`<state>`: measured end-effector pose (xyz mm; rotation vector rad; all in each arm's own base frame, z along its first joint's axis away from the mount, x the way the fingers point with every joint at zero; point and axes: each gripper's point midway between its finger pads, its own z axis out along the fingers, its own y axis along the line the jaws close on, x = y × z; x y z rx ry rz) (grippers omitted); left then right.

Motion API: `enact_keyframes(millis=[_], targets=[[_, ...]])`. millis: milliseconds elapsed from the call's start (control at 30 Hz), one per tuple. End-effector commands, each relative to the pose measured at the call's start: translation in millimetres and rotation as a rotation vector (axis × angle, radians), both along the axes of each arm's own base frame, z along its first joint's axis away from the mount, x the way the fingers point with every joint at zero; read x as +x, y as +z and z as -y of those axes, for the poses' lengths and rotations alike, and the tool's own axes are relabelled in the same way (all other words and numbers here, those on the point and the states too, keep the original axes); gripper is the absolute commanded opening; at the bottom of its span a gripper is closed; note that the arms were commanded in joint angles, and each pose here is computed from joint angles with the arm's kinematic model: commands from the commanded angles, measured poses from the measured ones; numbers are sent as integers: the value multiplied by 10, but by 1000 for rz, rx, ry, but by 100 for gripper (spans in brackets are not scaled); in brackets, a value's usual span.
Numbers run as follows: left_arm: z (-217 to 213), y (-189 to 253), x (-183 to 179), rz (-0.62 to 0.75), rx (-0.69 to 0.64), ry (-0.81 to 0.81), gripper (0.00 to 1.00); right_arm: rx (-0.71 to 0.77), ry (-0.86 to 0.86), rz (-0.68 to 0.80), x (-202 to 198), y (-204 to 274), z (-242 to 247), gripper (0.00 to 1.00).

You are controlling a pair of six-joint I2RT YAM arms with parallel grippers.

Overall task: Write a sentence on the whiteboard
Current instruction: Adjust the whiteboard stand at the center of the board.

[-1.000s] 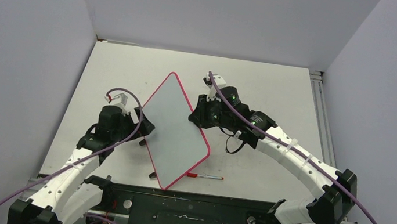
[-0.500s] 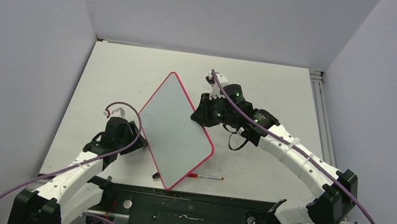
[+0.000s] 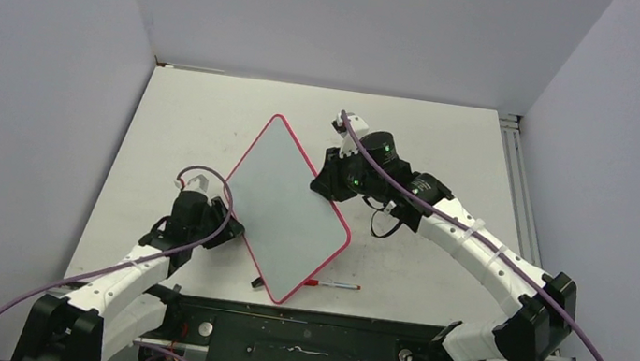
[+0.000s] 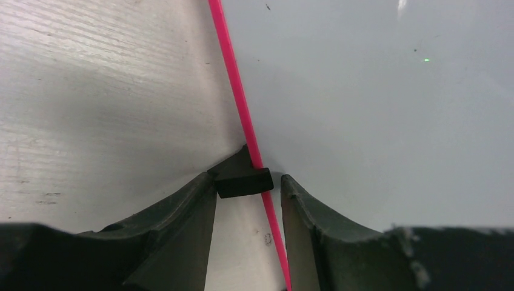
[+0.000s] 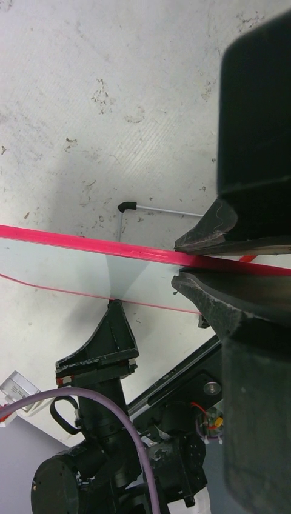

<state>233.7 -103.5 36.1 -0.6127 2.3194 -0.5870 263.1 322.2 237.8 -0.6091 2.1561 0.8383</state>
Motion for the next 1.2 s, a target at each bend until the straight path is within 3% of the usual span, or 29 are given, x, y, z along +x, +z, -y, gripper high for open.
enact_keyframes(millis=[0,367,867,1167], targets=[[281,292,174,148,-110,-89,40,17,-7,183,367,332,10,5],[746,379,193,229,-182,-264,35,12,80,262,618,363,37,5],[1364,455,317,274,-139,-424,33,30,183,257,1010,213,370,5],[1232,274,398,237,141,-372,29,1,184,234,884,224,639,5]])
